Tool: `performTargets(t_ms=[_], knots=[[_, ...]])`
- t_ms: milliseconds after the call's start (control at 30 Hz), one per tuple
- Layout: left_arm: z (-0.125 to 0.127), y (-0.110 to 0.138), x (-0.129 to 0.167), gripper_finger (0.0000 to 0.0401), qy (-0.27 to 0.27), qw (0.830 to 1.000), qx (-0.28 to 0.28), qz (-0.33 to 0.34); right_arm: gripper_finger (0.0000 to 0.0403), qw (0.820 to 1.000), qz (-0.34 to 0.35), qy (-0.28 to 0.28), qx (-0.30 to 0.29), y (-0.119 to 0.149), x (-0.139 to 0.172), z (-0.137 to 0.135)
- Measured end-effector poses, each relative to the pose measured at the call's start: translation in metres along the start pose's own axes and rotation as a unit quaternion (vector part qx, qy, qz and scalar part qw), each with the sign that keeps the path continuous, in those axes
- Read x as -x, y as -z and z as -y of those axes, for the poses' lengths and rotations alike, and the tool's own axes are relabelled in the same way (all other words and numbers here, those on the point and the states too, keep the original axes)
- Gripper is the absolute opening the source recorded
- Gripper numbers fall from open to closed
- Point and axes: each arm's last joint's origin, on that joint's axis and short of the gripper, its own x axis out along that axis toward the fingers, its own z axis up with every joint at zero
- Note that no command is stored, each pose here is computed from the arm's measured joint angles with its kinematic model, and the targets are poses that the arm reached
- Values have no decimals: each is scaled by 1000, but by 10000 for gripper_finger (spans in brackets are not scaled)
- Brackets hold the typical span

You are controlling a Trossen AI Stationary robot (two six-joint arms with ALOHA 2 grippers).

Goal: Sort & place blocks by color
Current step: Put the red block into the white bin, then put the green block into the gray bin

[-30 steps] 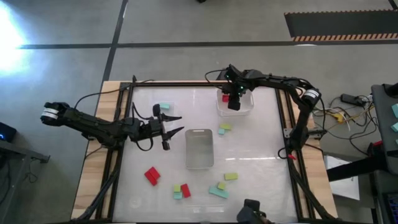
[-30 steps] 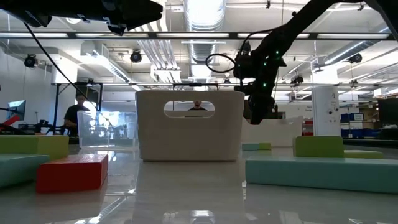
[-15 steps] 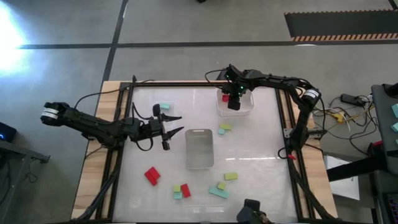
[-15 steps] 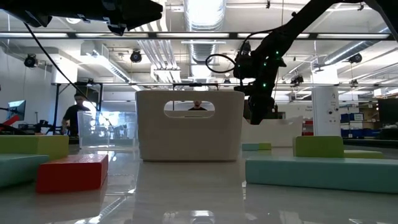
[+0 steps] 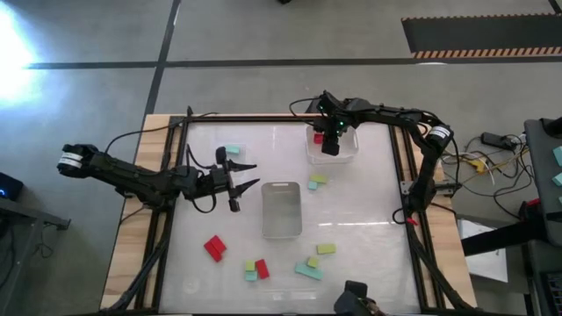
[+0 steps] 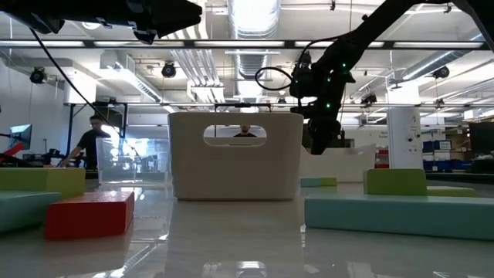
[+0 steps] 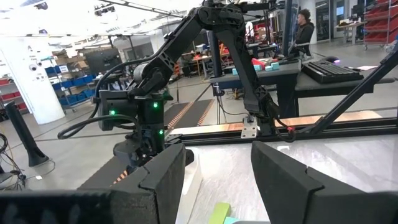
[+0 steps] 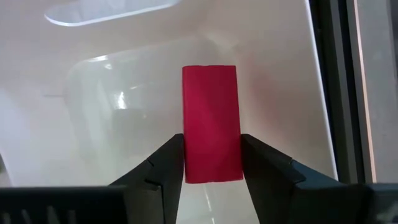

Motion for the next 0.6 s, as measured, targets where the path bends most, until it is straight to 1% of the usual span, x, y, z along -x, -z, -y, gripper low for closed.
performTargets(t_ms=[100, 400, 500, 600], knots=[[0, 0, 0, 168, 0, 1000, 0, 0, 149, 1000, -1, 1, -1, 0, 0, 0], [0, 0, 0, 168, 0, 1000, 0, 0, 204, 1000, -13, 21, -13, 1, 1, 1], [0, 0, 0, 168, 0, 1000, 0, 0, 210, 999, -19, 17, -40, 2, 8, -2], [0, 0, 0, 168, 0, 1000, 0, 0, 208, 998, -24, 12, -64, 4, 25, -10]])
